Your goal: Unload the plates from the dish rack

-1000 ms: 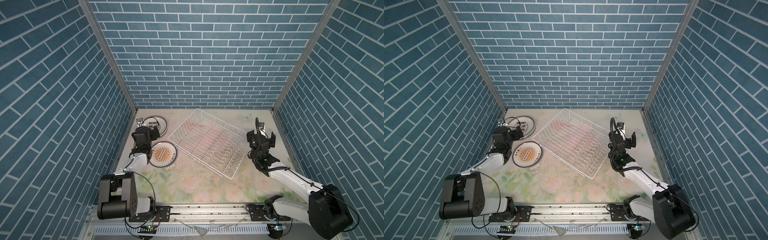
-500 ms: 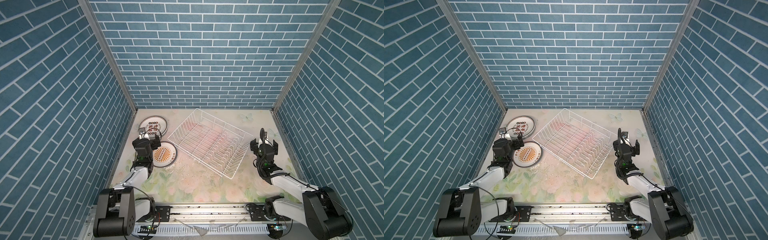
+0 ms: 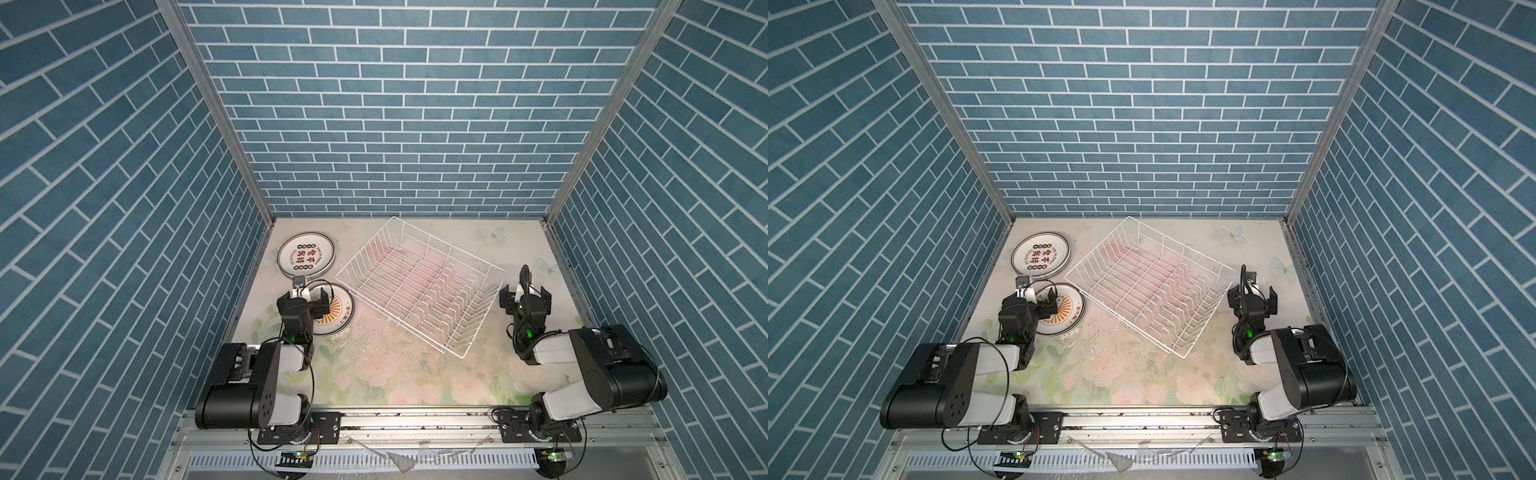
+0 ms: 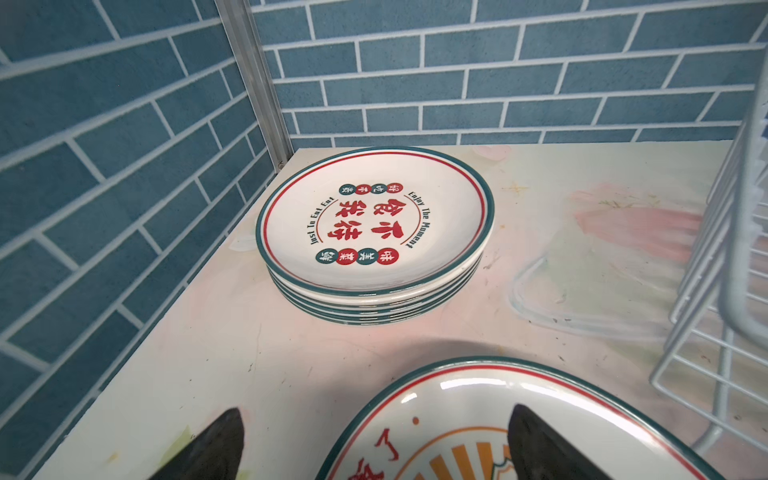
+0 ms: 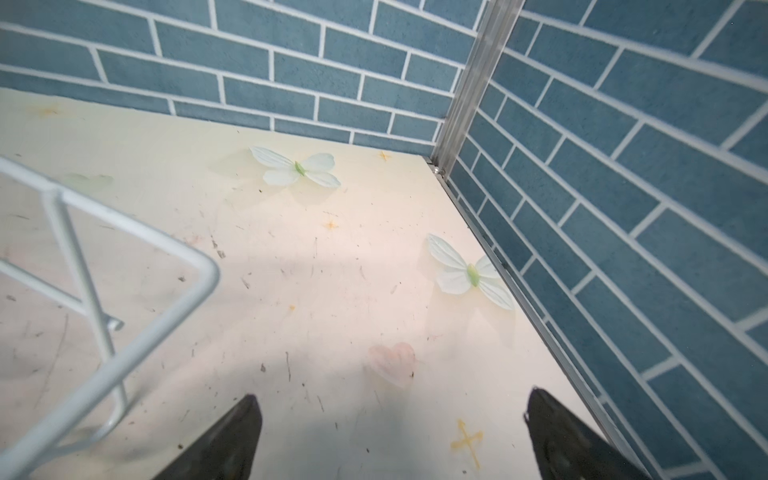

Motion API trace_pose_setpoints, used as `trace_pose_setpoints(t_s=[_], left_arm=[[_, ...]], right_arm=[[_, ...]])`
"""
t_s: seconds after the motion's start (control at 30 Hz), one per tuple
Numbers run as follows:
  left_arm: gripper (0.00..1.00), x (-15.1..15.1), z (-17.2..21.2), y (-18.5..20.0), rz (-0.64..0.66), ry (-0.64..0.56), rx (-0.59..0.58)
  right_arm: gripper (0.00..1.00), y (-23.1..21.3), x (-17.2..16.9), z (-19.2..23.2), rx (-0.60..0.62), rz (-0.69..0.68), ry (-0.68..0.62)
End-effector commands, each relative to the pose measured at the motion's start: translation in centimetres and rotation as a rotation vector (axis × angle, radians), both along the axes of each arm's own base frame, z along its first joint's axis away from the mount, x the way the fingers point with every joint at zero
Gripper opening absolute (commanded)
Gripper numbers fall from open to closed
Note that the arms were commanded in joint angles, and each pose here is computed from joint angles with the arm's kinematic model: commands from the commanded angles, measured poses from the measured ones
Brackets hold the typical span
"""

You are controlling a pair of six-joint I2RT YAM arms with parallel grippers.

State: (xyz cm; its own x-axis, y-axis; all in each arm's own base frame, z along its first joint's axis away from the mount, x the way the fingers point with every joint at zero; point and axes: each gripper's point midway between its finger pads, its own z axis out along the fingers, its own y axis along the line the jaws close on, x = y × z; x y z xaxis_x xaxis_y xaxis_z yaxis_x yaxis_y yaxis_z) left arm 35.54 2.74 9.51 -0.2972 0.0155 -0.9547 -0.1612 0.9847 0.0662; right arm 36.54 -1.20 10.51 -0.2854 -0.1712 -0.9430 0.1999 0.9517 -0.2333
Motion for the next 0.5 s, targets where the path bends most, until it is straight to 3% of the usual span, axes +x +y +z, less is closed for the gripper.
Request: trace_pose_setpoints(t_s=[0.0, 0.17, 0.47], left_arm=[[0.99, 0.9, 2.1, -0.7, -0.033, -0.092, 0.019], [0.99, 1.6, 1.2, -1.0, -0.028, -0.067, 0.046], [0.99, 1.6, 0.9, -0.8, -0.018, -0.067, 0.046]], right_arm=[[0.99, -0.8, -0.2, 0.9, 0.117, 0.027, -0.086], [0.99, 0.3, 0.2, -0.3, 0.139, 0.123, -0.064], [0.99, -2.4, 2.1, -1.2, 0.165, -0.041, 0.043]])
